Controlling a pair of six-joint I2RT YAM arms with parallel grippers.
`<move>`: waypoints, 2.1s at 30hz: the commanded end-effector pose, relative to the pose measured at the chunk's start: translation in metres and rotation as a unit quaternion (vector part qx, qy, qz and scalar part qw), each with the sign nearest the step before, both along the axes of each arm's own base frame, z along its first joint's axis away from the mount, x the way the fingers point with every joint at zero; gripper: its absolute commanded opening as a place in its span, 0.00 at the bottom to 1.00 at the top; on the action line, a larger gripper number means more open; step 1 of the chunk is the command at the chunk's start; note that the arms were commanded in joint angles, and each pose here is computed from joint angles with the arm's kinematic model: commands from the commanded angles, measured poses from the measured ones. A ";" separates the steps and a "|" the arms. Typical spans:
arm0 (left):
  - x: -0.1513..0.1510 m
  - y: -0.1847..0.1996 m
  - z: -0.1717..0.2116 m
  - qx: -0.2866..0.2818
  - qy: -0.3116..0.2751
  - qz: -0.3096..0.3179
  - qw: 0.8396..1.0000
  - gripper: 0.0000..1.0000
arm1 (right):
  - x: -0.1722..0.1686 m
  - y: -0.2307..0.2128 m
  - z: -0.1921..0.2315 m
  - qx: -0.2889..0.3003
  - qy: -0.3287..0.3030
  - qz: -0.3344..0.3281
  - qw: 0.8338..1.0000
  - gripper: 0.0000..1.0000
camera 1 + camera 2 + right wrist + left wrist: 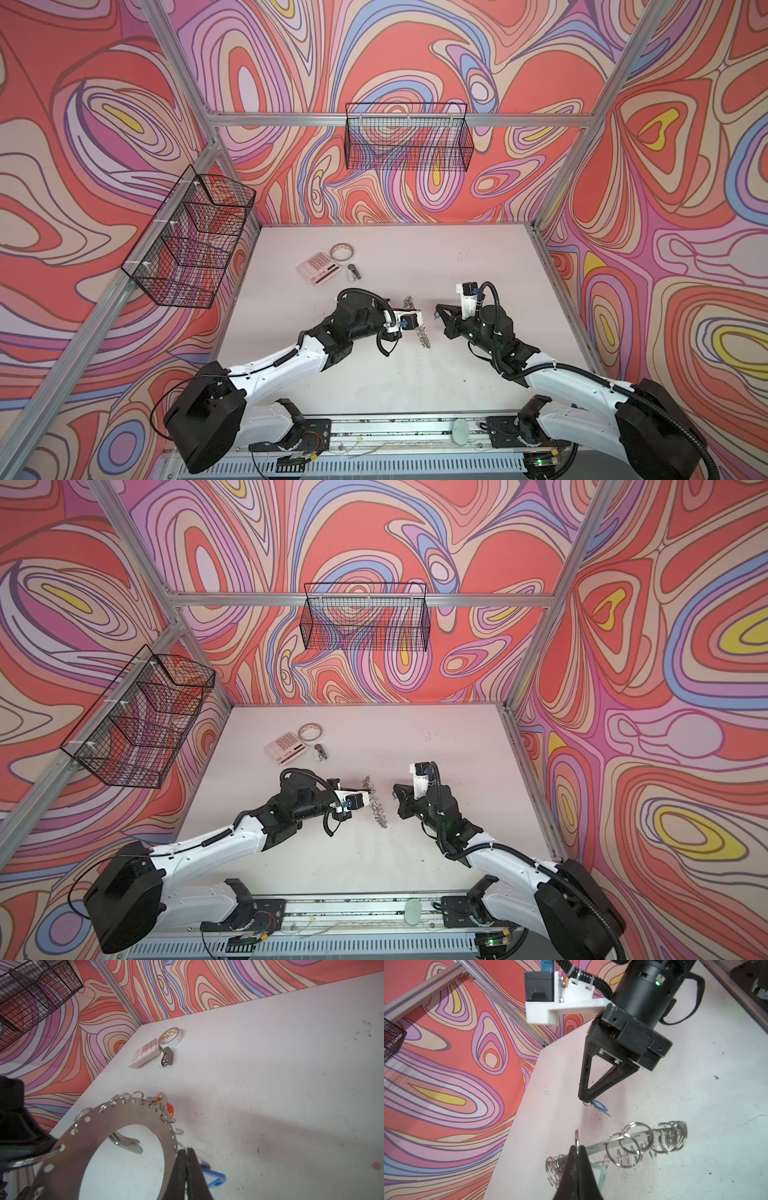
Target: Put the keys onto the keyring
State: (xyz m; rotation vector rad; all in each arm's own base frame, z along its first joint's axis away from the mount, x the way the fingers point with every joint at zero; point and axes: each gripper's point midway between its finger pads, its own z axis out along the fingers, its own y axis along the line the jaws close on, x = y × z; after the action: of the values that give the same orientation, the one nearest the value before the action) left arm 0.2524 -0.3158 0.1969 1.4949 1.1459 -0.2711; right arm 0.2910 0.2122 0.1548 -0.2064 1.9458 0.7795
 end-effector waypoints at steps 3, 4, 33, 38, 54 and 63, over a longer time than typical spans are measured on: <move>0.015 -0.005 0.010 0.027 -0.098 0.000 0.995 0.00 | 0.007 0.006 0.021 0.024 -0.022 0.009 0.999 0.00; 0.016 -0.005 0.011 0.027 -0.106 0.002 0.994 0.00 | 0.007 0.006 0.020 0.024 -0.021 0.008 0.999 0.00; 0.023 -0.017 0.016 0.022 -0.140 0.035 0.989 0.00 | 0.001 -0.008 0.016 0.033 -0.015 -0.017 0.999 0.00; 0.025 -0.018 0.025 -0.004 -0.078 0.055 0.995 0.00 | -0.001 -0.009 0.014 0.031 -0.014 -0.017 0.999 0.00; 0.052 0.000 0.034 -0.075 0.109 0.193 0.972 0.00 | -0.007 -0.006 0.006 0.034 0.004 -0.003 0.999 0.00; 0.053 0.054 0.059 -0.187 0.175 0.263 0.930 0.00 | -0.020 -0.002 -0.017 0.008 0.049 0.026 0.998 0.00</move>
State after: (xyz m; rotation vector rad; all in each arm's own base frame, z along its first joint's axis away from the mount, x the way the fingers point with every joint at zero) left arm 0.3050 -0.2797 0.2280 0.9642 1.6234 -0.2923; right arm 0.2777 0.2107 0.1478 -0.1925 1.9869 0.8475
